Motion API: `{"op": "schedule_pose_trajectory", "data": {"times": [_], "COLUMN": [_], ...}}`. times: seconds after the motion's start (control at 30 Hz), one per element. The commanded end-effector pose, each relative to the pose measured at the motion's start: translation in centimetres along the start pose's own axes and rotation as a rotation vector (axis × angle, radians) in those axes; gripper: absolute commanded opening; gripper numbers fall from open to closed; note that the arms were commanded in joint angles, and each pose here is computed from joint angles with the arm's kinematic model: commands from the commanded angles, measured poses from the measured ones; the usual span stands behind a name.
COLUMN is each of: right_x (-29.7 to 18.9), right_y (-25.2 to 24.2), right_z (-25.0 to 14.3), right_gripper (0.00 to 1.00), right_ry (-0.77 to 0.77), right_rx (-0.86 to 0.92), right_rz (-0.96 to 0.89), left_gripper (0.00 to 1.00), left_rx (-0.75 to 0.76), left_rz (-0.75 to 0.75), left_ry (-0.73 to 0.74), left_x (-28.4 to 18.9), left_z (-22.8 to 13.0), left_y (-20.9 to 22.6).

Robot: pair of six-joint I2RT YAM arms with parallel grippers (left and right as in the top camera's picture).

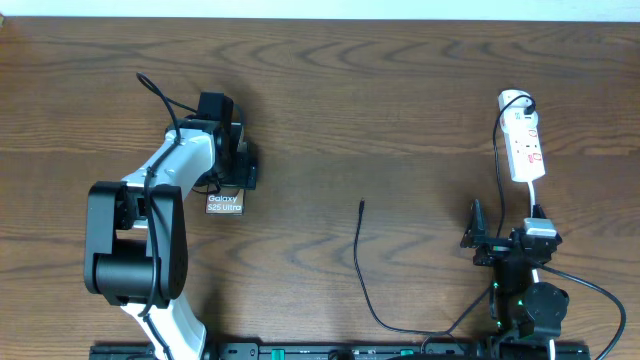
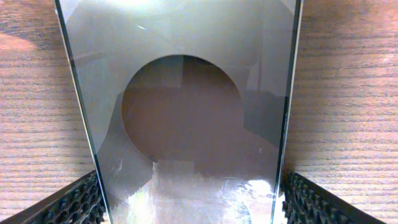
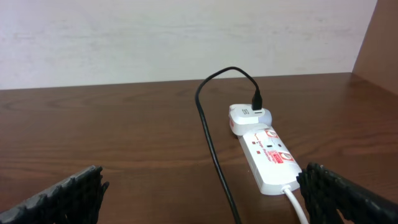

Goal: Plug charger to phone and switch on socket

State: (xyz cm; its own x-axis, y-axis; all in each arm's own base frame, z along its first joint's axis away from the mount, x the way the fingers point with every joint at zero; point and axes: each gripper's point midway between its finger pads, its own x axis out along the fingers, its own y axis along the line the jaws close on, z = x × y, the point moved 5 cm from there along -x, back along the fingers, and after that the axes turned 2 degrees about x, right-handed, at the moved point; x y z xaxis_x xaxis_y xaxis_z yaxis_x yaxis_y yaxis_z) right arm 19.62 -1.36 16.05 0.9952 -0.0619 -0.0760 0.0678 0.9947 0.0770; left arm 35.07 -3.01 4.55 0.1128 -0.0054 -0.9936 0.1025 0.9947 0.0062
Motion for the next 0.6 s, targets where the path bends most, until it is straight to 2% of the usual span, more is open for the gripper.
{"op": "schedule_pose_trajectory", "data": {"times": [0.0, 0.13, 0.57], "right_x": [-0.02, -0.02, -0.02], "right_y": [-0.18, -0.18, -0.18], "right_z": [-0.03, -0.04, -0.03], "right_gripper": [0.99, 0.99, 0.99], "right_ry": [0.000, 0.000, 0.000], "right_rx": [-0.008, -0.008, -0.008], "right_rz": [-0.011, -0.011, -0.011], "left_gripper": [0.86, 0.82, 0.81], "left_rx": [-0.006, -0.006, -0.006], "left_rz": [0.035, 0.036, 0.036], "left_ry": [0.095, 0.092, 0.092], "left_x": [1.71, 1.72, 1.72], "left_z": [-2.15, -2.09, -2.10], "left_y": [0.51, 0.52, 0.52]}}
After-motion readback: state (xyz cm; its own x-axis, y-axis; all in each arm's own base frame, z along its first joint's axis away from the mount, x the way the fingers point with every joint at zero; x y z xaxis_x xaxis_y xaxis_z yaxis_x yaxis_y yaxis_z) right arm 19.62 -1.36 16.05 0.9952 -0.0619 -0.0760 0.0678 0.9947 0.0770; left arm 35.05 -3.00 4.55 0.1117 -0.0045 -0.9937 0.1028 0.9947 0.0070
